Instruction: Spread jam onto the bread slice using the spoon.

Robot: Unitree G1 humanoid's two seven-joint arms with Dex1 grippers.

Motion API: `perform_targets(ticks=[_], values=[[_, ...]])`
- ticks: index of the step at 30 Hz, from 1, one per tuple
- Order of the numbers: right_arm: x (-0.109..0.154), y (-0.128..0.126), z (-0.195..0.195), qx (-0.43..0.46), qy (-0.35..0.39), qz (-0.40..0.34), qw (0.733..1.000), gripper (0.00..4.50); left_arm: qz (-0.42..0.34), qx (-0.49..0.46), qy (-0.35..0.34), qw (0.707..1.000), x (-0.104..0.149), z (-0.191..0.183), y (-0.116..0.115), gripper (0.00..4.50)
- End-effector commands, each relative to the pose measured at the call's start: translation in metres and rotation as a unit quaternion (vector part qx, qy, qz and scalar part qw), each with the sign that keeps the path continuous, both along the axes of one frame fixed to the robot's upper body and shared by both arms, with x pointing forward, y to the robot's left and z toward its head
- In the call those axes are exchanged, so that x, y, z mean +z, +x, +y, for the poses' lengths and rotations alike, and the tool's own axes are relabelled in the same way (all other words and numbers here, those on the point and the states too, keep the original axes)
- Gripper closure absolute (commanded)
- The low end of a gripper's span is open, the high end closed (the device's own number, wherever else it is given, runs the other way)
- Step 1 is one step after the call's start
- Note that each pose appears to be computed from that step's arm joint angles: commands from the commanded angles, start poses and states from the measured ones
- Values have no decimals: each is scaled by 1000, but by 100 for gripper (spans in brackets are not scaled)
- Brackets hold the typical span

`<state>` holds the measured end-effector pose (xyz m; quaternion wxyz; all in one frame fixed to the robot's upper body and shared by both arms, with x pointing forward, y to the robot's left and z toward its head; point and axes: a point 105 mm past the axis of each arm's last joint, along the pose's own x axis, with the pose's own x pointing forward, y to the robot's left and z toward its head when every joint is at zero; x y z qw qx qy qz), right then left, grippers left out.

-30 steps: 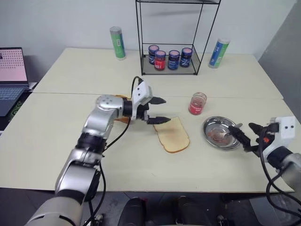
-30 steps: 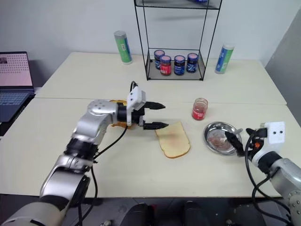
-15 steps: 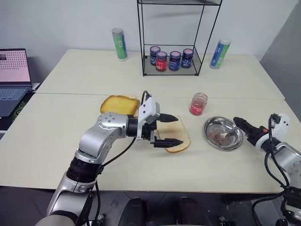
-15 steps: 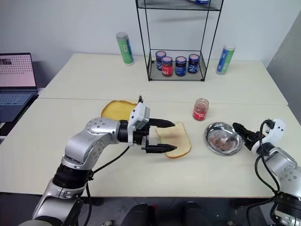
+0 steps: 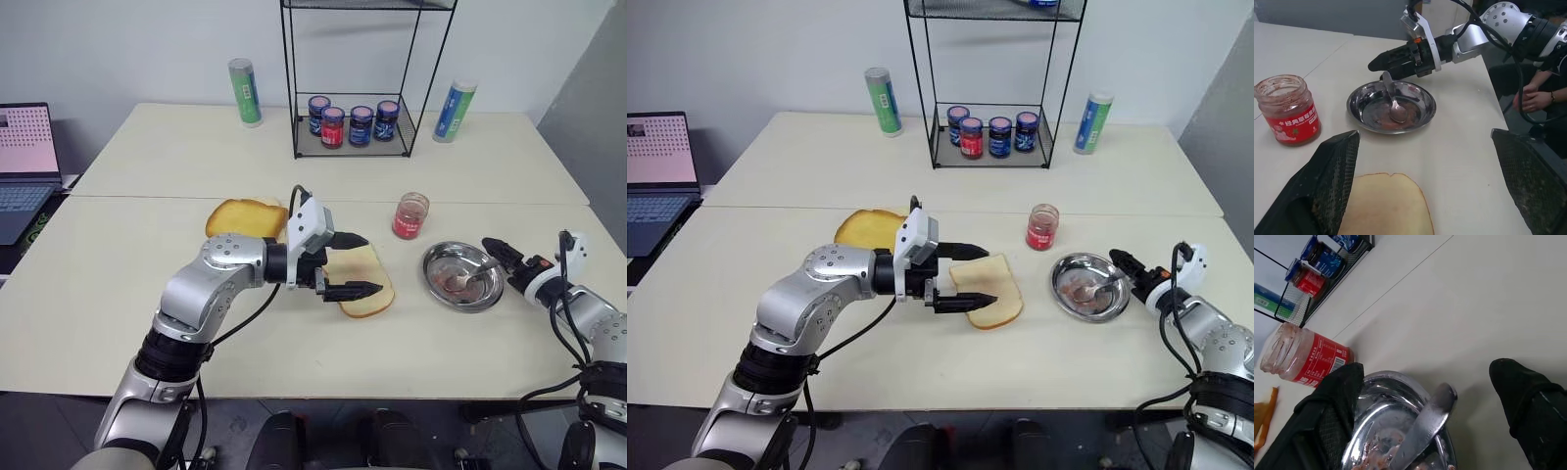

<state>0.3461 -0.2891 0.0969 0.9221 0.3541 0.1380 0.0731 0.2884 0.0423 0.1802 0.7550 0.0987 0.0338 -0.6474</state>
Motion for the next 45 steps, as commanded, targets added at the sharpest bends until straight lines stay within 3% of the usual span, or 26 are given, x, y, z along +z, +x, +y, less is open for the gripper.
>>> perform_targets(ticks=[1, 11, 16, 26, 38, 45], values=[[12, 4, -2, -3, 9, -29, 1000, 134, -25, -13, -6, 1000, 14, -2, -3, 0], [8, 0, -5, -19, 15, -30, 999, 359, -26, -14, -2, 1000, 15, -2, -2, 0], [7, -2, -11, -32, 12, -30, 999, 449, -27, -16, -1, 1000, 15, -1, -1, 0], [20, -6, -9, -29, -11, -56, 998, 449, -27, -16, -1, 999, 14, -1, 0, 0], [149, 3, 52, 5, -61, -215, 975, 449, -5, 54, -48, 997, 29, 22, 12, 0], [187, 37, 91, 9, -143, -269, 952, 449, -30, 126, -88, 988, 37, 18, 34, 0]])
